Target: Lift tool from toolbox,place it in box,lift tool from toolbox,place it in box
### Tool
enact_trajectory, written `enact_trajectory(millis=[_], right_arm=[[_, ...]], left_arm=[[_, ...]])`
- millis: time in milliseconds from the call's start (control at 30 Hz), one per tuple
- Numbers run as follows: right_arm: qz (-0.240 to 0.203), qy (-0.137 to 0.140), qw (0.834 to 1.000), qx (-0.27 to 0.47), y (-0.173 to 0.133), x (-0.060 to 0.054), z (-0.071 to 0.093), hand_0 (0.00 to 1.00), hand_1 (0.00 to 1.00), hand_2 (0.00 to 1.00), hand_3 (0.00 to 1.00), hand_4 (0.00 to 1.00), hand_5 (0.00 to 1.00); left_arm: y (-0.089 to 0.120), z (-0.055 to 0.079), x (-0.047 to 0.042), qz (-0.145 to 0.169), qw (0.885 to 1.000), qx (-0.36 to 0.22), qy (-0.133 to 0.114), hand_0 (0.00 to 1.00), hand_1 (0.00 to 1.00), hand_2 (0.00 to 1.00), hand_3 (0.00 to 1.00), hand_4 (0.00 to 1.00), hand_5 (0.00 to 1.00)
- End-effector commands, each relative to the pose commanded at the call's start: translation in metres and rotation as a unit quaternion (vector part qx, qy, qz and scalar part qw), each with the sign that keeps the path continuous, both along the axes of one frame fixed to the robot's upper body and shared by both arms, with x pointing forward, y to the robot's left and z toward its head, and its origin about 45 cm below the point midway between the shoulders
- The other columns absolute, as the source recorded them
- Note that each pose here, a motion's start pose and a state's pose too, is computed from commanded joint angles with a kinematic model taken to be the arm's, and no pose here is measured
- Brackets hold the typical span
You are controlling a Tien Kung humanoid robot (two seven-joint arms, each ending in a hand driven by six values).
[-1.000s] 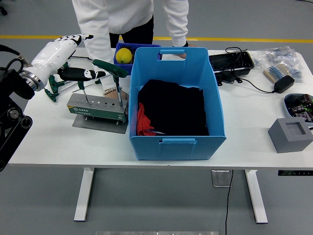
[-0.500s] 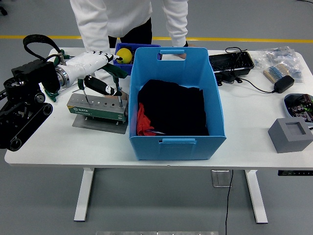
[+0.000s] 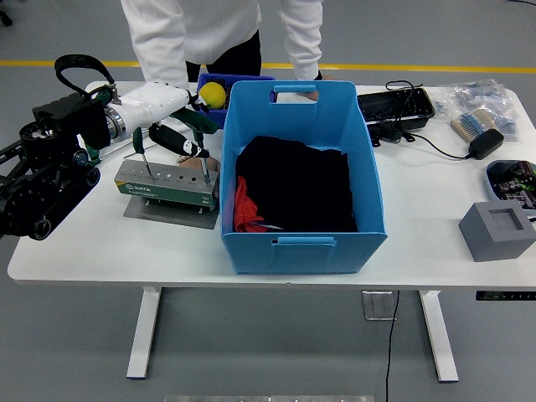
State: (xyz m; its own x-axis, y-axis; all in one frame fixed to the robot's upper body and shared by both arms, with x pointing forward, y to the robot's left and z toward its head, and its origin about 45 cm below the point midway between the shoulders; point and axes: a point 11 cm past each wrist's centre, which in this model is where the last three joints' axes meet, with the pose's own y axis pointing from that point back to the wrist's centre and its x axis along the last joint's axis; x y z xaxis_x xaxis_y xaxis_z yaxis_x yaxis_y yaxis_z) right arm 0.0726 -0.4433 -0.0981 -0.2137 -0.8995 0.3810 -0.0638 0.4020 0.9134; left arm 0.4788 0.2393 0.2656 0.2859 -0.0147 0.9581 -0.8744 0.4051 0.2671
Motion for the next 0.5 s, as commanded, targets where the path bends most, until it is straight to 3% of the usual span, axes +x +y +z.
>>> enact_trajectory(millis=[33, 400, 433, 500], right_arm=[[0.000, 0.000, 1.000, 0.000, 0.000, 0.001, 0.000, 0.654, 0.628, 0.705, 0.560, 0.772, 0.669], [0.006, -0.002, 1.000, -0.003, -0.003, 0.005, 0.002, 0.654, 0.628, 0.703, 0.560, 0.772, 0.668], [0.006, -0.002, 1.000, -0.003, -0.003, 0.005, 0.002, 0.653, 0.628, 0.703, 0.560, 0.772, 0.670], [0.006, -0.003, 1.000, -0.003, -0.003, 0.006, 0.002, 0.653, 0.628, 0.703, 0.560, 0.772, 0.670]], left_arm=[[-0.001, -0.001, 0.0002, -0.001, 1.000, 0.002, 0.001, 0.676, 0.513, 0.475, 0.586, 0.998, 0.562], [-0.007, -0.011, 0.0054, -0.001, 1.000, 0.019, 0.017, 0.633, 0.487, 0.466, 0.561, 0.998, 0.561], [-0.007, -0.011, 0.0061, -0.001, 1.000, 0.020, 0.016, 0.483, 0.364, 0.355, 0.428, 0.998, 0.559], [-0.007, -0.011, 0.0075, 0.000, 1.000, 0.023, 0.014, 0.483, 0.364, 0.355, 0.428, 0.998, 0.559]])
